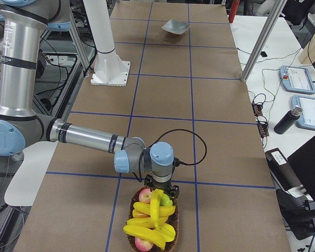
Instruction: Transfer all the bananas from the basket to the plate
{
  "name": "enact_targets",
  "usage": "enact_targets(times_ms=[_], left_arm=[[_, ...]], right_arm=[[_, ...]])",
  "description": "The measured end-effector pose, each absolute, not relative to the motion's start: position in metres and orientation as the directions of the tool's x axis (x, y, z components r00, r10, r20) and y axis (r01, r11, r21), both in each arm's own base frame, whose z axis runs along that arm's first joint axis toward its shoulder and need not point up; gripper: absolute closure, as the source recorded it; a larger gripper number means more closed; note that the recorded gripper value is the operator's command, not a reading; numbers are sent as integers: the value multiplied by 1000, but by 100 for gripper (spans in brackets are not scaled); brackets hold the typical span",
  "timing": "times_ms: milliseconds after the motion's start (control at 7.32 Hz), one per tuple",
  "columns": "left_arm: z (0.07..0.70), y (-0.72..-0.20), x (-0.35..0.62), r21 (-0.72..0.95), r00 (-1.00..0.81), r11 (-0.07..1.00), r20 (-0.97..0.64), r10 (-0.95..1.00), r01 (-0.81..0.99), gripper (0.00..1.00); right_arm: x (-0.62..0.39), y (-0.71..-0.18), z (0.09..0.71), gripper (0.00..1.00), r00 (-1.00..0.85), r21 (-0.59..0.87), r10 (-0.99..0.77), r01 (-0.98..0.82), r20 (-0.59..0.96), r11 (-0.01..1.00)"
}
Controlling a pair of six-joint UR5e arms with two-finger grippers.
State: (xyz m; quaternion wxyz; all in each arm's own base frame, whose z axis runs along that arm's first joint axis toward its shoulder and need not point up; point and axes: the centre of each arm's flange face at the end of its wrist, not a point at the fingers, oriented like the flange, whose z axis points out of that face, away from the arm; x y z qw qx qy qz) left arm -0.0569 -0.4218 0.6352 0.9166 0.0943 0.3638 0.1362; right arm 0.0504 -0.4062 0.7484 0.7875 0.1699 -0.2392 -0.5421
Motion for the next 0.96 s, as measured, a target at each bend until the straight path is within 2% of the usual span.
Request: enact_targets(times_ms=[137,273,957], left_arm=[[635,-422,-57,272,698,945,-642,318,-181,0],[635,-421,-57,272,698,945,-642,318,-181,0],[641,-417,-57,261,698,948,-645,312,-182,0]], right_arm=[[51,-398,758,84,295,517,-933,777,207,360],[52,-396,761,100,295,508,-933,782,208,361],[60,-408,741,100,316,510,-935,785,159,352]])
